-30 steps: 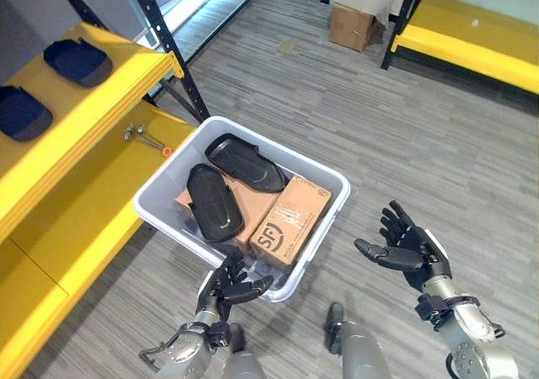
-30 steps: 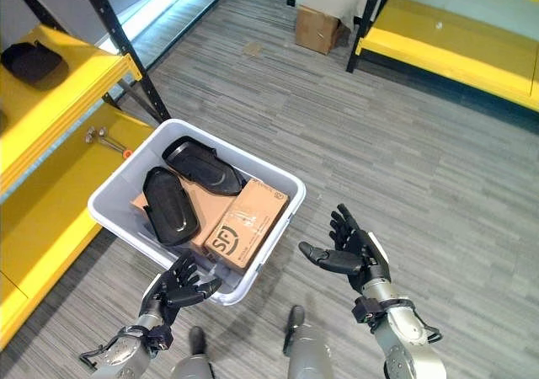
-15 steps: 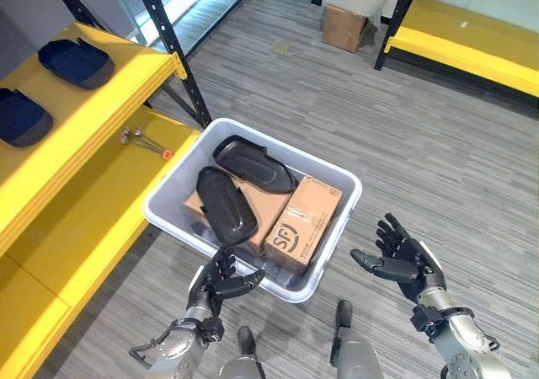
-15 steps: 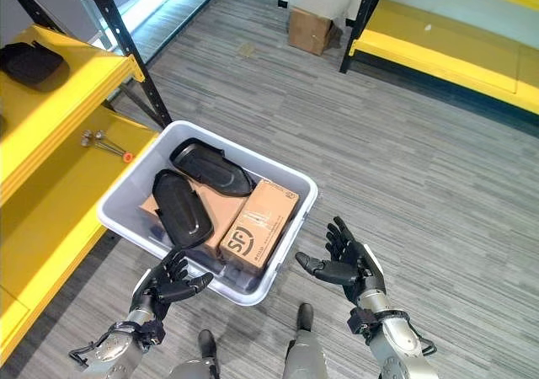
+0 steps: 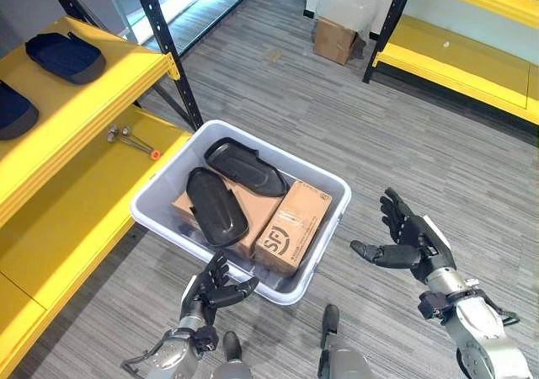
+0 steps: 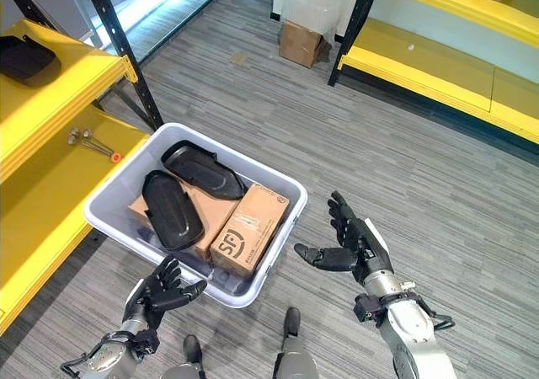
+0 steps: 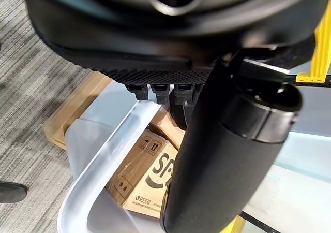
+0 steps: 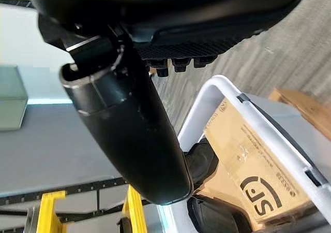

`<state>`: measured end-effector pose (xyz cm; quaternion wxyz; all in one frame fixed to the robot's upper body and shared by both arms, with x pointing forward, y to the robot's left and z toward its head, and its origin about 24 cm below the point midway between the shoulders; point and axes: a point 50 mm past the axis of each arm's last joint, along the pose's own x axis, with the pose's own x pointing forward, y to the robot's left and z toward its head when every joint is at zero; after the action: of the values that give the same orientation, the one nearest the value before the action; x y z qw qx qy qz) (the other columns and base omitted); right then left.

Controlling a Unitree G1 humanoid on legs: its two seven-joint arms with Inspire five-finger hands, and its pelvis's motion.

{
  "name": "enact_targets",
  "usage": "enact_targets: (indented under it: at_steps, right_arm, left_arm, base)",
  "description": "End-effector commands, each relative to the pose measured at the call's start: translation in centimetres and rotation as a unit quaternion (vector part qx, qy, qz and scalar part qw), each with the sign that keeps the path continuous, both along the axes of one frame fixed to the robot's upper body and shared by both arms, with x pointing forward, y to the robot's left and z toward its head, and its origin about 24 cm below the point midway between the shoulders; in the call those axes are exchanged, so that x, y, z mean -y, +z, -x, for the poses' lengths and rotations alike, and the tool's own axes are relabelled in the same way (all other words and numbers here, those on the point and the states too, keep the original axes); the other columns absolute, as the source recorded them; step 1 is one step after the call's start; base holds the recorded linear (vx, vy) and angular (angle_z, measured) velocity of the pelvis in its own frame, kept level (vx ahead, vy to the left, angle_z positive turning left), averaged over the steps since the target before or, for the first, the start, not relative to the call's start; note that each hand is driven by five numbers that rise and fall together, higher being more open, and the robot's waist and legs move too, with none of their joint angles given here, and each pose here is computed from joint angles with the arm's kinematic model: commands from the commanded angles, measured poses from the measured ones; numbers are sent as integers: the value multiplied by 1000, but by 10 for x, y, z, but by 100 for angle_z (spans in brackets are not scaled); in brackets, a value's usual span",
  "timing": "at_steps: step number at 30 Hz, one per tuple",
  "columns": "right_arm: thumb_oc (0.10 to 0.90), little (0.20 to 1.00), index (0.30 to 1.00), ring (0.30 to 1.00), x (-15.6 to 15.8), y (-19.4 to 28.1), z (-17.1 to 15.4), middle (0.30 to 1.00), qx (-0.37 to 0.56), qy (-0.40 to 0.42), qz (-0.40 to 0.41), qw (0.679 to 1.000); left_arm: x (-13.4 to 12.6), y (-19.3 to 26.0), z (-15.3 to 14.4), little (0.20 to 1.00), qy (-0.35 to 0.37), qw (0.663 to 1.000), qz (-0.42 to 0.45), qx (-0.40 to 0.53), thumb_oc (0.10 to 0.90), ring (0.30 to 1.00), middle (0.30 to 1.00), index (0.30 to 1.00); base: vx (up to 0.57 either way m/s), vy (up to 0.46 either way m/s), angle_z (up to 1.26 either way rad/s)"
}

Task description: Move parts from the plastic box to the shelf.

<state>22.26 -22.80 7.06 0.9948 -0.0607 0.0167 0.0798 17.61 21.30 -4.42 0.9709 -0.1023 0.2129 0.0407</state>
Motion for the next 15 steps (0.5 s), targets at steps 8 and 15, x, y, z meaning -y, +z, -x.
enact_targets:
  at_steps: [8, 15]
  right_arm:
    - [900, 1000, 1000, 1000, -74, 108, -58, 1000, 248, 165, 200, 933]
    - [900, 1000, 1000, 1000, -112, 103, -74, 1000, 246, 208, 226, 919]
  left_arm:
    - [-25, 43, -16, 1000, 4, 994, -39, 104, 900, 1000, 1000, 1000]
    - [-27, 48, -20, 1000, 11, 992, -46, 113, 900, 1000, 1000, 1000]
  base:
    - [5, -17, 13]
    - [-39, -29, 26]
